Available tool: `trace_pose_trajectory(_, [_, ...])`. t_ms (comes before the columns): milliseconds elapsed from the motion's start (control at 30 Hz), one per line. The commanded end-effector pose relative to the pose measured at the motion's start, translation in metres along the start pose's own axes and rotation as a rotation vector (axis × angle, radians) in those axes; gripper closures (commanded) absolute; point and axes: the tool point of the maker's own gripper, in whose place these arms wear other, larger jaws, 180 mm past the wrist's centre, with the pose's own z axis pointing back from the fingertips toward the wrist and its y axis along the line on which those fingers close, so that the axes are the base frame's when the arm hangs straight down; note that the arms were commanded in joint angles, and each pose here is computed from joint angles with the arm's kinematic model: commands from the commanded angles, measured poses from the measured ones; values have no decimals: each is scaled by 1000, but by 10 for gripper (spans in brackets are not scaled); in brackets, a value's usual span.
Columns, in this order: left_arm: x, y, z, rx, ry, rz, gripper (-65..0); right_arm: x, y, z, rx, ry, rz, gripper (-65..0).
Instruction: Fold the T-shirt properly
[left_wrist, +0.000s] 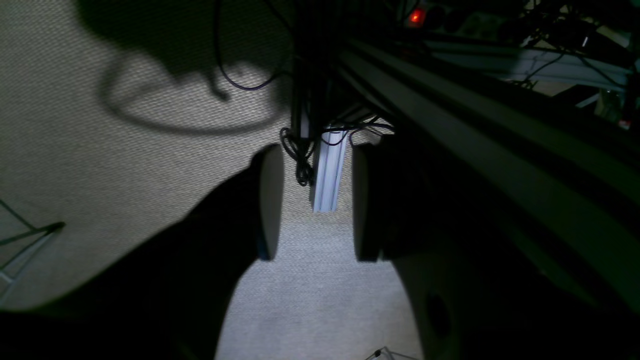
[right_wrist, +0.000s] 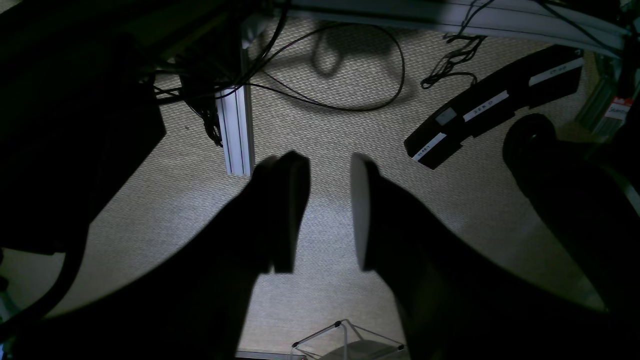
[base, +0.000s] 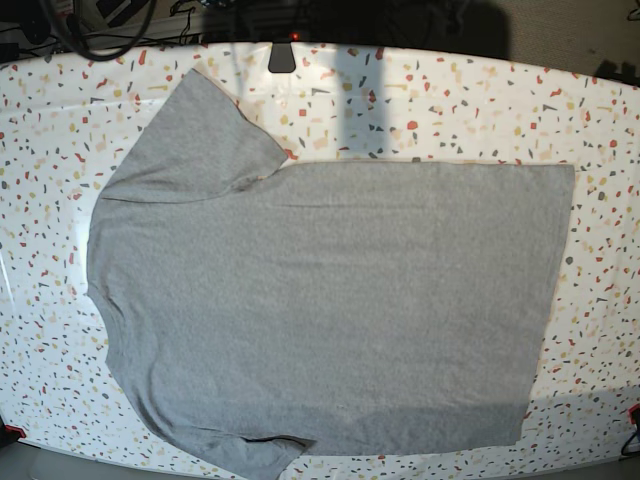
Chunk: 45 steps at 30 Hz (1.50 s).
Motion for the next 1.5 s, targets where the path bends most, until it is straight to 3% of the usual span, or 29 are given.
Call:
trace_pose_trajectory(0, [-3, 1, 1, -3, 2, -3, -230, 1, -2, 0, -6, -4, 3, -192])
trace_pose_trajectory(433, [-5, 2, 2, -2, -2, 1, -230, -2, -4, 0, -9, 1, 4, -192])
trace_pose_trajectory(567, [-11, 4, 4, 2, -3, 1, -230, -12, -15, 1, -26, 15, 7, -192])
trace_pose_trajectory(900, [-25, 36, 39, 79, -119, -63, -230, -57, -58, 20, -74, -35, 62, -192])
trace_pose_trajectory(1067, [-30, 40, 71, 66, -147, -119, -230, -73, -60, 54, -26, -115, 73, -191])
trace_pose_trajectory(1233, [-21, 48, 114, 92, -218, -224, -230, -82, -67, 109, 20, -206, 92, -191])
trace_pose_trajectory(1467, [16, 51, 174, 184, -281, -464, -230, -72, -62, 196, 73, -299, 303, -191])
